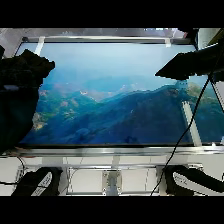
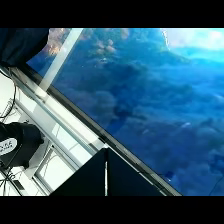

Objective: Fold the clothes and pants, and hang the long-sleeved shirts on hangers.

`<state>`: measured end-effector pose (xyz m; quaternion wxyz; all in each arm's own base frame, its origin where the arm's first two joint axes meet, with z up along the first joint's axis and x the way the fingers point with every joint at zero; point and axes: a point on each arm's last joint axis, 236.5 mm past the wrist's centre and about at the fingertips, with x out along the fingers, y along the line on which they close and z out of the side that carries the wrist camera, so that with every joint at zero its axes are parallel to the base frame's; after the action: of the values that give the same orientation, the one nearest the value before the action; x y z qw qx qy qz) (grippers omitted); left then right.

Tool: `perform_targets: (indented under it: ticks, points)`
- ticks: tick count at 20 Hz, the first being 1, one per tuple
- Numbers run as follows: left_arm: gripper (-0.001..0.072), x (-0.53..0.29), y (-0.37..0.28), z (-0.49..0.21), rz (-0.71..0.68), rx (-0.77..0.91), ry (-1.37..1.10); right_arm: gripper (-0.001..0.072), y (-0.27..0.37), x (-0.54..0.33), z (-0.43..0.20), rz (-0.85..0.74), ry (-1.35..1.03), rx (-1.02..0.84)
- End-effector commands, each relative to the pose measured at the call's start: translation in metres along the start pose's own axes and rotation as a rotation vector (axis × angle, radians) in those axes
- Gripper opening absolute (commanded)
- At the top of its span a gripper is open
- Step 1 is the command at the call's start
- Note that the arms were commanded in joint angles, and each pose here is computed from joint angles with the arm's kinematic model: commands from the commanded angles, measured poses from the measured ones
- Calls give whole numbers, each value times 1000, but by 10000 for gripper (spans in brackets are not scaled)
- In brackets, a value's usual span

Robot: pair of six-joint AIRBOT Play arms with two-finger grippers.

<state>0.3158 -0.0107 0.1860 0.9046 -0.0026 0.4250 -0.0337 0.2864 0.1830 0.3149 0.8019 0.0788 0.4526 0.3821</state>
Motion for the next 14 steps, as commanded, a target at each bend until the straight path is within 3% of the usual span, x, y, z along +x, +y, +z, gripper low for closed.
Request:
perform_targets:
  ticks: [1, 9, 13, 14]
  points:
    - [17, 0, 0, 0, 0, 0, 0, 42, 1, 0, 0, 0, -1, -2]
    - [17, 2, 1, 3, 2, 1, -8, 42, 1, 0, 0, 0, -1, -2]
    - [31, 18, 32, 9, 126, 39, 2, 43, 0, 0, 6, -3, -24, -16]
    - [145, 22, 53, 8, 214, 70, 25, 42, -1, -1, 24, -8, -102, -50]
